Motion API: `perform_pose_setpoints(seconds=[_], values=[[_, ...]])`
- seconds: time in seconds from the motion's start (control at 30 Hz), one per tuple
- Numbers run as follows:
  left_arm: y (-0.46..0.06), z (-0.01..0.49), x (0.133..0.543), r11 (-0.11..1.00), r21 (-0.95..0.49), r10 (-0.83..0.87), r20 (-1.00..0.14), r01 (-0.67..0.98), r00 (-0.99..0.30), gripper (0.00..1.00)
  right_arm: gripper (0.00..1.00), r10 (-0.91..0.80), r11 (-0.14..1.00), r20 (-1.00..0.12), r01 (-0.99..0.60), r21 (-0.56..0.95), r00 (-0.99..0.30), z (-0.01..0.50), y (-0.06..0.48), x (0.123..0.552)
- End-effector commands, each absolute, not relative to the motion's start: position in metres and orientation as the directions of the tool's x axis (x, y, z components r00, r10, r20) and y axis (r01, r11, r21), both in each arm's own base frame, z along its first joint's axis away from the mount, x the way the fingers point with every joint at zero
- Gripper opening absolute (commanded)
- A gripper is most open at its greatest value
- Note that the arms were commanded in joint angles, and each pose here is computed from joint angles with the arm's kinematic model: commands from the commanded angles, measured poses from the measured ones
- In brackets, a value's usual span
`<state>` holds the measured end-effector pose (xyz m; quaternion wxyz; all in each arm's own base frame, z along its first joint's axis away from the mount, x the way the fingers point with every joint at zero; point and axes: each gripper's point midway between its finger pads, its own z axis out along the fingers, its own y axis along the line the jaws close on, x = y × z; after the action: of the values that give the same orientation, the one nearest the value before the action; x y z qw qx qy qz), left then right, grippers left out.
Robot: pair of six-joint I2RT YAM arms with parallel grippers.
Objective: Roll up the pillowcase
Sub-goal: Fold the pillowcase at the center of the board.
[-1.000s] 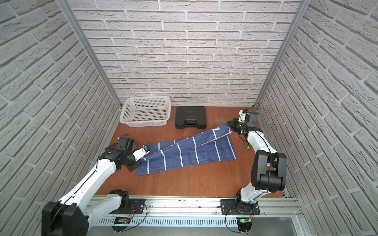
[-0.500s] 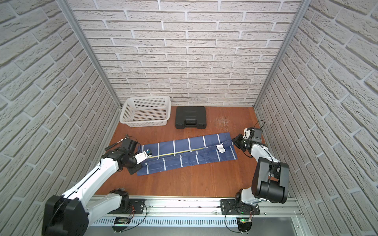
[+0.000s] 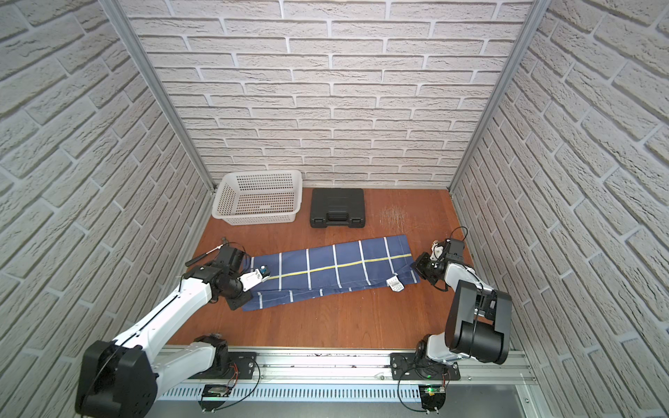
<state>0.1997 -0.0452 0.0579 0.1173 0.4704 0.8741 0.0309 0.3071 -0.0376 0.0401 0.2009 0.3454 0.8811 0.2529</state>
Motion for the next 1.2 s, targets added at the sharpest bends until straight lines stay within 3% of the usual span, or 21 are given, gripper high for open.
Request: perform_pose_setpoints(seconds=[0.0, 0.23, 0.53, 0.7, 0.97, 1.17], values=[[-0.042, 0.050, 0.186, 0.546, 0.131, 0.837, -0.132, 0.828, -0.531, 0.00, 0.03, 0.702, 0.651, -0.177, 0.522, 0.550, -0.690, 0.037, -0.038, 0.292], [-0.041, 0.047, 0.185, 0.543, 0.126, 0.839, -0.117, 0.830, -0.531, 0.00, 0.09, 0.701, 0.643, -0.104, 0.563, 0.520, -0.705, 0.023, -0.032, 0.273], [-0.040, 0.047, 0.182, 0.539, 0.126, 0.842, -0.109, 0.833, -0.528, 0.01, 0.21, 0.691, 0.686, -0.109, 0.600, 0.412, -0.715, 0.028, -0.045, 0.260], [-0.037, 0.046, 0.182, 0.539, 0.140, 0.842, -0.101, 0.831, -0.529, 0.01, 0.38, 0.671, 0.714, -0.102, 0.603, 0.356, -0.734, 0.032, -0.049, 0.250], [-0.033, 0.051, 0.181, 0.540, 0.159, 0.842, -0.088, 0.826, -0.533, 0.08, 0.39, 0.628, 0.750, -0.197, 0.518, 0.410, -0.753, 0.071, -0.050, 0.273], [-0.031, 0.055, 0.175, 0.523, 0.166, 0.853, -0.092, 0.836, -0.515, 0.12, 0.37, 0.531, 0.789, -0.242, 0.370, 0.490, -0.812, 0.088, -0.005, 0.306]])
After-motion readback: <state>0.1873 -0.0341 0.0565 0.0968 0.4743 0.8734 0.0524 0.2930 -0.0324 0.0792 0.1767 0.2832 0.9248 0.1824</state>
